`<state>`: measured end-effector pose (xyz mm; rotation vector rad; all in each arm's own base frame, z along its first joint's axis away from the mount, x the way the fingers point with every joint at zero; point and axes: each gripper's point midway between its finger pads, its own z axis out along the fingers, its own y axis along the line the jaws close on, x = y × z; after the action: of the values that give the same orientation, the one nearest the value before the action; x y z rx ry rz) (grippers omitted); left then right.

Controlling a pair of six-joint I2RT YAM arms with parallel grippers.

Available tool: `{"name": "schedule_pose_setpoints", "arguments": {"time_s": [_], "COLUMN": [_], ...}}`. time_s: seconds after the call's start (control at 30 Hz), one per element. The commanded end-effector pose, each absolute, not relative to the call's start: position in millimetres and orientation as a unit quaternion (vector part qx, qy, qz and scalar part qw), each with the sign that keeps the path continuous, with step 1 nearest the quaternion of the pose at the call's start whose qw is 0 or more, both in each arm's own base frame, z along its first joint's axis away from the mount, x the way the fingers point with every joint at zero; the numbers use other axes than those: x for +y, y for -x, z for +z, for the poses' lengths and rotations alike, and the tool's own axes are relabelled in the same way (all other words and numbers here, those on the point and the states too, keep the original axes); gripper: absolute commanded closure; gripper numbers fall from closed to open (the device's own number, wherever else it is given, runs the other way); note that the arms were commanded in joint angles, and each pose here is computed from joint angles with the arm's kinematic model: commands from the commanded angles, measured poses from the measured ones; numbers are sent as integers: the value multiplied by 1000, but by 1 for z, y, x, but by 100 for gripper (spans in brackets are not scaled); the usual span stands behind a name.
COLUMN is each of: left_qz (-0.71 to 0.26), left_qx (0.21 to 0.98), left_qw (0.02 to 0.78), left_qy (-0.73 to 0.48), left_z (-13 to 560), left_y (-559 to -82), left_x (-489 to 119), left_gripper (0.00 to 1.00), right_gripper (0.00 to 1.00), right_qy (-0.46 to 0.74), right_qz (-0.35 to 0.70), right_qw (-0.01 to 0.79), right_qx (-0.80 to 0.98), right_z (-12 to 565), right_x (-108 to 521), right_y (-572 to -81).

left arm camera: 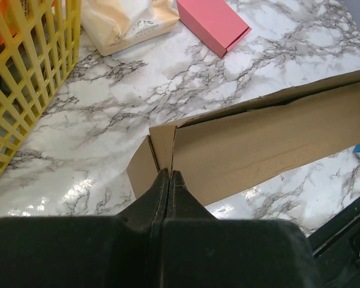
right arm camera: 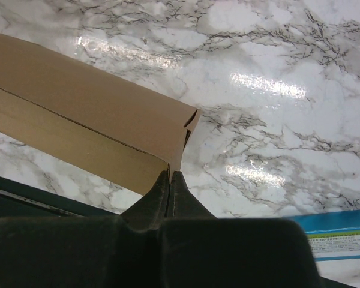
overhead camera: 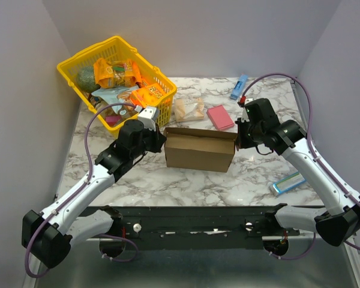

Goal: Fold the paper box

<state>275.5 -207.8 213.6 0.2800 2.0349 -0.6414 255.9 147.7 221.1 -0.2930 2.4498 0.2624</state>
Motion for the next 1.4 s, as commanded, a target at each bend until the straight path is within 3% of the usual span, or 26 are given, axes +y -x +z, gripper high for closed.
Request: {"name": "schedule_pose_setpoints", "arguments": {"time_s": [0.0,0.67,1.37], "left_qz": [-227,-187,-184], "left_qx": [874,874,866], "left_qw": [396,395,399], "left_qy": [-164,-214,-239], "left_z": [154,137,136], "left_y": [-245,-239,-228], "left_x": [-203,-203,-214], "left_gripper": [100,100,100], "right_gripper": [99,99,99], "right_qy": [115,107,91], "right_qz": [129,214,243], "right_qw": [320,327,306], "right_qx": [932,914,916], "right_z": [220,253,243], "right_x": [161,198,215], "right_y": [-255,-268,-279]}}
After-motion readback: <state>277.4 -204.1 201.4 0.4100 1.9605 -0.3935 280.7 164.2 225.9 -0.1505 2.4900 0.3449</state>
